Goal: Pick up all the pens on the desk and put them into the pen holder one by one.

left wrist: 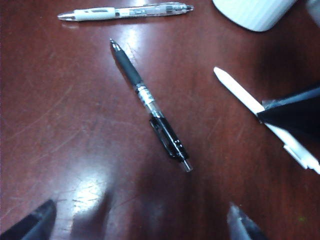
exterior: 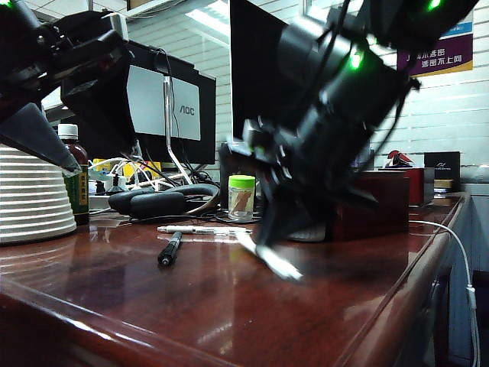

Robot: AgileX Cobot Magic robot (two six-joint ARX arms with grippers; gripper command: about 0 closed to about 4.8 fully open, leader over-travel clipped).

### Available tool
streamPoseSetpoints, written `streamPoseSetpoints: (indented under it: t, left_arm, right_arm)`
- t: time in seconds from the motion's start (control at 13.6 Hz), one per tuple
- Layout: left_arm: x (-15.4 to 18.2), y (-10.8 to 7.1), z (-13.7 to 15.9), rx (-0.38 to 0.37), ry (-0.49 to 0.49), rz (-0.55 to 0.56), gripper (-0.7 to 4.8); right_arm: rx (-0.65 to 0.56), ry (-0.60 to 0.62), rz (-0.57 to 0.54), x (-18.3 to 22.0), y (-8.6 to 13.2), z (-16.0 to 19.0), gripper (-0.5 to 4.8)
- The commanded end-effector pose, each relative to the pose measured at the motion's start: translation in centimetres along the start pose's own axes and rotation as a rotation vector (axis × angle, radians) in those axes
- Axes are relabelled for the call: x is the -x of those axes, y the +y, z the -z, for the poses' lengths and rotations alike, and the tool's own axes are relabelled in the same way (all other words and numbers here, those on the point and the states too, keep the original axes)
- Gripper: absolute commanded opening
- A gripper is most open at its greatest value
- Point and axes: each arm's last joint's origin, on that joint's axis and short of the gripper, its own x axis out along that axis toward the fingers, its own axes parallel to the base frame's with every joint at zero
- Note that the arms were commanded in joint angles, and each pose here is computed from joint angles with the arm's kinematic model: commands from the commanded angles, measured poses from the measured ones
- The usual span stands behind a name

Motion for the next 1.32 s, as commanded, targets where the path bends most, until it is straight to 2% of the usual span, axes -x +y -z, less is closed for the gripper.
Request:
streamPoseSetpoints:
  t: [0.07, 0.37, 0.52, 0.66, 0.81, 0.88, 1.1, 1.32]
  left_arm:
    - [0.1, 0.0, -0.2, -0.002, -0.013, -0.002, 4.79]
    - [0.1, 0.1, -0.2, -0.001, -0.018, -0.031, 4.79]
    - [0.1, 0.0, -0.5, -0.001, -0.041, -0.028, 4.79]
    - [0.1, -0.2, -1.4, -0.001, -0.132, 0.015, 4.79]
    - [-0.3, -0.5, -2.6, -0.011, -0.24, 0.112, 4.79]
    - [-0.9, -0.7, -2.9, -0.017, -0.259, 0.146, 4.79]
    - [-3.6, -0.9, -2.6, -0.021, -0.198, 0.19, 4.79]
    - [-4.3, -1.0, -2.4, -0.022, -0.174, 0.187, 4.79]
  right_arm:
    - [0.078, -0.273, -0.109, 3.7, 1.5, -2.9, -0.01]
    - [0.313, -0.824, -0.154, 10.7, 1.8, -7.3, -0.01]
    - [0.311, -1.012, -0.119, 12.5, 0.1, -8.9, -0.01]
    - [0.285, -1.021, -0.058, 12.1, -2.0, -9.5, -0.01]
    - [0.261, -0.973, -0.019, 10.2, -3.8, -9.7, -0.01]
    - [0.254, -0.939, -0.013, 8.9, -4.2, -9.6, -0.01]
    - [0.236, -0.843, 0.003, 5.4, -5.3, -9.1, -0.01]
    - [0.281, -0.805, 0.036, 4.0, -5.7, -8.8, -0.01]
